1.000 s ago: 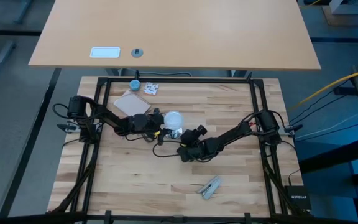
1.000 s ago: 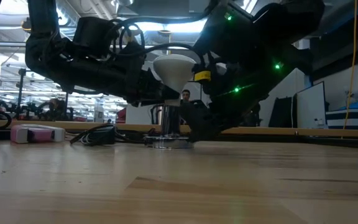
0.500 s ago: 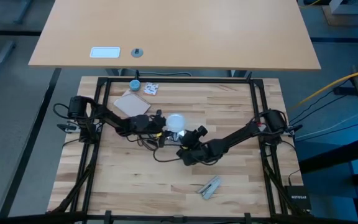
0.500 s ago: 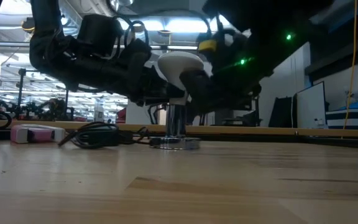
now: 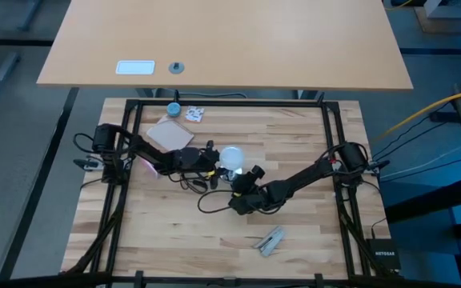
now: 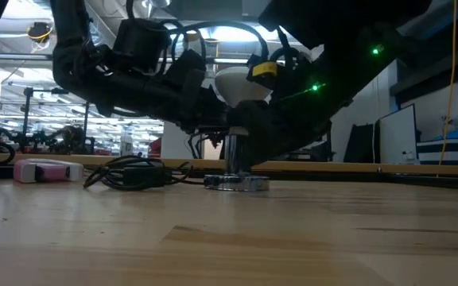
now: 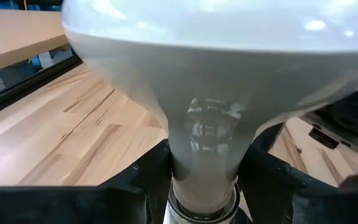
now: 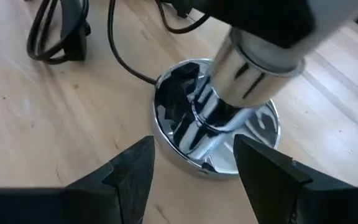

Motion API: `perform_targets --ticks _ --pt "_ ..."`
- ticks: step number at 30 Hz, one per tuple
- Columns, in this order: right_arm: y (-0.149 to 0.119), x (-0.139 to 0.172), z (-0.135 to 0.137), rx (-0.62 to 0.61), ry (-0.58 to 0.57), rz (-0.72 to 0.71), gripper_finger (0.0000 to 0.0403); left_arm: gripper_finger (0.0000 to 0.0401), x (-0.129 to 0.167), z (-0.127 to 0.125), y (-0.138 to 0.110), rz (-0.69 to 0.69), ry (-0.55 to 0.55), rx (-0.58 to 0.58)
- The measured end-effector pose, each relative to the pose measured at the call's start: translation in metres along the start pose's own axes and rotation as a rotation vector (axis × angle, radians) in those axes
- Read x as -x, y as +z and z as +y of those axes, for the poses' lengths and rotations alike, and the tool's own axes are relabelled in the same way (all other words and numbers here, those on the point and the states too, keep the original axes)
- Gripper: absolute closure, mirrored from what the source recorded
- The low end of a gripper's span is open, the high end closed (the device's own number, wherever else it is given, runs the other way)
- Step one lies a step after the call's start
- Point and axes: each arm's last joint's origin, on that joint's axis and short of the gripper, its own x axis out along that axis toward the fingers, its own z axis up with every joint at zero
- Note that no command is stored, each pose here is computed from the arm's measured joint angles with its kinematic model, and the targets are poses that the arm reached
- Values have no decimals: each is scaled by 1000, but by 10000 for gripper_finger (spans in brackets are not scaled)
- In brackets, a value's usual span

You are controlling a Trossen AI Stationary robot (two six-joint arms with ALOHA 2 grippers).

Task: Screw lightbulb
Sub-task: Insert the light bulb into the lamp

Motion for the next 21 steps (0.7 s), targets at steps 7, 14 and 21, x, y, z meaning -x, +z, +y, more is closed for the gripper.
perform_targets --ticks 7,14,21 --pt "-3 -1 -2 55 -21 15 178 244 -8 -1 -2 0 2 0" --pt "-9 -16 -6 63 -45 58 178 244 -8 -1 -2 7 4 -1" --pt "-11 -27 -9 53 -72 56 178 244 -7 0 -3 10 12 -2"
